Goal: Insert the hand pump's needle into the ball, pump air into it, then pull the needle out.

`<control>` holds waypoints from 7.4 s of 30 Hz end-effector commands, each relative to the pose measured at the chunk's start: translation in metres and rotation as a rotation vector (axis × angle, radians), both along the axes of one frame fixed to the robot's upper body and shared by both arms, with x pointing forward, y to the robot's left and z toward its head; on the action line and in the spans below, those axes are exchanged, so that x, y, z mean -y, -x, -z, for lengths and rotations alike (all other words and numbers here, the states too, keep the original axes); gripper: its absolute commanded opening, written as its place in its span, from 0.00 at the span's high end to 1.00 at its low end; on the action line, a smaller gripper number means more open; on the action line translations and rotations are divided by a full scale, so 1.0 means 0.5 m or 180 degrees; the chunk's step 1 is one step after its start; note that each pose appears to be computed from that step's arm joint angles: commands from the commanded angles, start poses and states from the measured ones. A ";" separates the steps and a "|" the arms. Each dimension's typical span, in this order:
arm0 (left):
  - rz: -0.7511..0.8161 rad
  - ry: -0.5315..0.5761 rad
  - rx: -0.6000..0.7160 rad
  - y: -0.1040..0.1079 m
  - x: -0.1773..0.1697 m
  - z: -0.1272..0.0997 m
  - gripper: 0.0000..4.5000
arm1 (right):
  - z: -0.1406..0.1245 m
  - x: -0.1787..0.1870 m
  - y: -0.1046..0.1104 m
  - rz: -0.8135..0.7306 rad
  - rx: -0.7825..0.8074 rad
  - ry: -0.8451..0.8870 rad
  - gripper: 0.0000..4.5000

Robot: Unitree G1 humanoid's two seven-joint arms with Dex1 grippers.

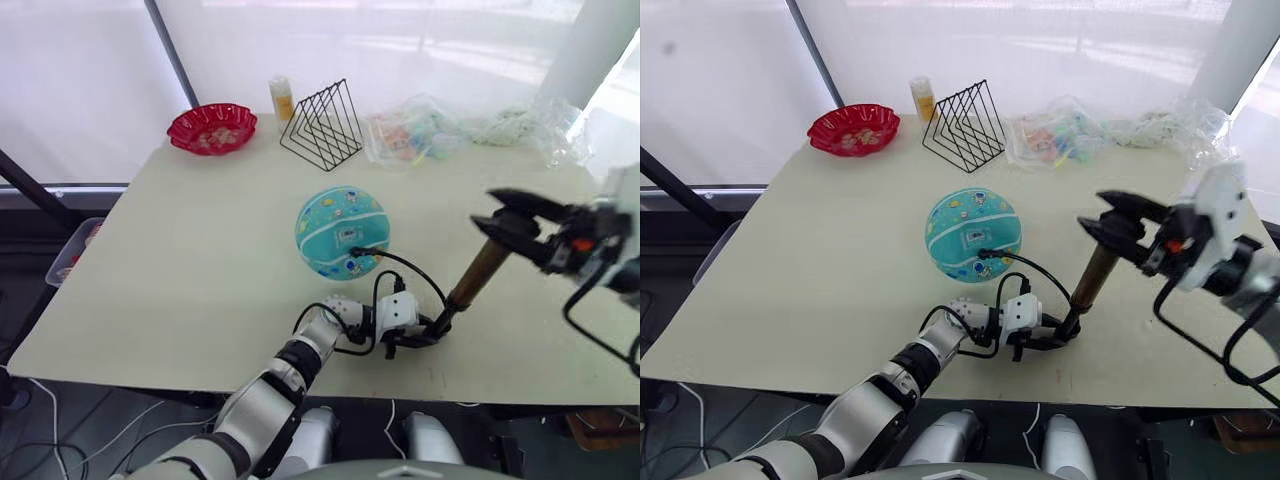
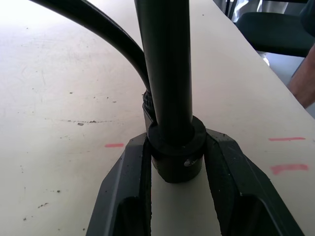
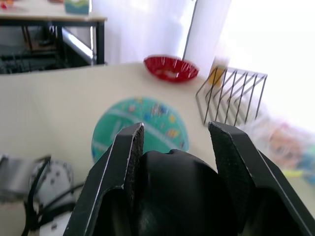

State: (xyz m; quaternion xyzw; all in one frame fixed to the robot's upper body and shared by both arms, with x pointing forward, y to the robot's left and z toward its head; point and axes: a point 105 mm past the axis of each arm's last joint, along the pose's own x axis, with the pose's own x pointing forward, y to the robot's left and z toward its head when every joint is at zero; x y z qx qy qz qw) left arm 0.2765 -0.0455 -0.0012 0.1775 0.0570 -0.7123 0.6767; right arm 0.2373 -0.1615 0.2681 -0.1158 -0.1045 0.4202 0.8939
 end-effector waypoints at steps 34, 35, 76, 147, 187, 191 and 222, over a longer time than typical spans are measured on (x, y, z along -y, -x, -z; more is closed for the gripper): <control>-0.0008 -0.0678 -0.0354 0.034 -0.051 0.103 0.77 | 0.130 0.007 -0.009 0.0388 0.0220 -0.0009 0.65; -0.0010 -0.0678 -0.0356 0.034 -0.051 0.103 0.77 | 0.106 0.008 -0.008 0.0373 0.0318 0.0003 0.65; -0.0061 -0.0649 -0.0350 0.032 -0.052 0.102 0.77 | 0.238 -0.002 -0.017 0.0316 -0.0223 0.0064 0.65; 0.0048 -0.0712 -0.0343 0.038 -0.050 0.106 0.77 | 0.013 0.046 -0.002 0.0464 0.0208 -0.0081 1.00; 0.0045 -0.0747 -0.0356 0.040 -0.058 0.111 0.77 | -0.015 0.036 0.065 0.0100 -0.0520 -0.0724 0.00; 0.0044 -0.0746 -0.0353 0.040 -0.056 0.111 0.77 | 0.013 0.023 0.054 0.0129 -0.0673 -0.0614 0.00; 0.0029 -0.0746 -0.0348 0.039 -0.057 0.112 0.77 | -0.001 0.012 0.048 0.0008 -0.0504 -0.0825 0.61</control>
